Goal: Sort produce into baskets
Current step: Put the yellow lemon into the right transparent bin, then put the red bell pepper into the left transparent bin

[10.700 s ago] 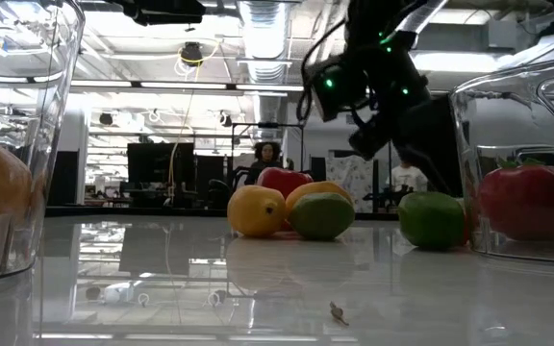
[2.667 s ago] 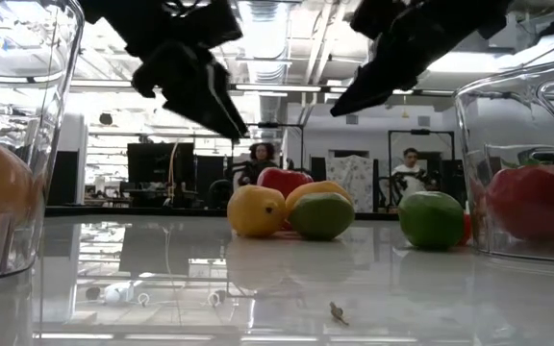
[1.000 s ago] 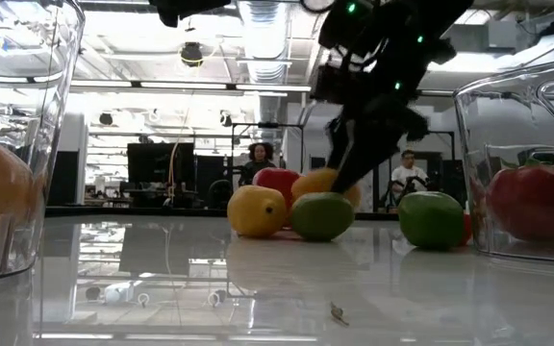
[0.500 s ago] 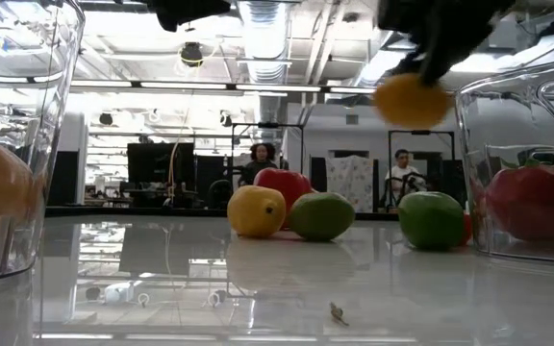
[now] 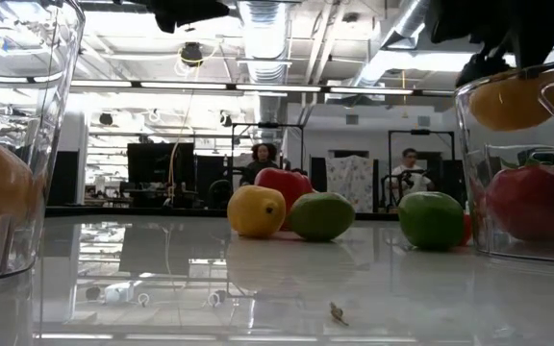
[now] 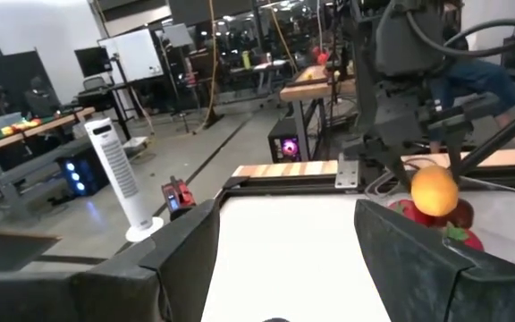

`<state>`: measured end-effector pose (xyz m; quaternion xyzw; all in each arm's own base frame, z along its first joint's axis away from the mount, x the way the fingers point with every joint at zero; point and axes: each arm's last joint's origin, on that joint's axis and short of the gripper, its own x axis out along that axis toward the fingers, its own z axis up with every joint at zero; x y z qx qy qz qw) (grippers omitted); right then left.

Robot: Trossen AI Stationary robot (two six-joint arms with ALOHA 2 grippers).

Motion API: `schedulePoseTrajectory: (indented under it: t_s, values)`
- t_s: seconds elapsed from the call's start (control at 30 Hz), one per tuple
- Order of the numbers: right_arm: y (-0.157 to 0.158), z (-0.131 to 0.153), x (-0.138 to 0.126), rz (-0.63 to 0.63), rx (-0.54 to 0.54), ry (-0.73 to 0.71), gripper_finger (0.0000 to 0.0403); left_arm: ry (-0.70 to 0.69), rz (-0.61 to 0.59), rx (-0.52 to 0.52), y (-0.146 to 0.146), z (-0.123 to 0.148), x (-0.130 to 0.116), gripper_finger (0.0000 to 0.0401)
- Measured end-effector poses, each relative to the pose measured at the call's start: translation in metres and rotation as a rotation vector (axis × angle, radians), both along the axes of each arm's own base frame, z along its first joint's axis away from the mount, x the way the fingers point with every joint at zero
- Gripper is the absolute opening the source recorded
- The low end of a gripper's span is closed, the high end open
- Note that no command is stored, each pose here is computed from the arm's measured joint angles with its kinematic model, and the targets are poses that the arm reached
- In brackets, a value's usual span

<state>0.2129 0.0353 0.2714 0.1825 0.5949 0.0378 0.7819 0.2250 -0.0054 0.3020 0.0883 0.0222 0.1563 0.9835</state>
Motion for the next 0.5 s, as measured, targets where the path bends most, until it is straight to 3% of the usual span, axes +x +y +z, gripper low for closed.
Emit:
schedulePoseTrajectory:
  t_s: [0.33, 0.5]
  values:
    - [-0.005, 0.000, -0.004, -0.056, 0.008, 0.042, 0.0332, 0.016, -0.002, 0.002, 0.000, -0.001, 0.000, 0.0247]
    - [-0.009, 0.011, 0.009, -0.060, 0.008, -0.069, 0.0331, 0.006, -0.008, 0.004, 0.000, 0.000, 0.000, 0.0247]
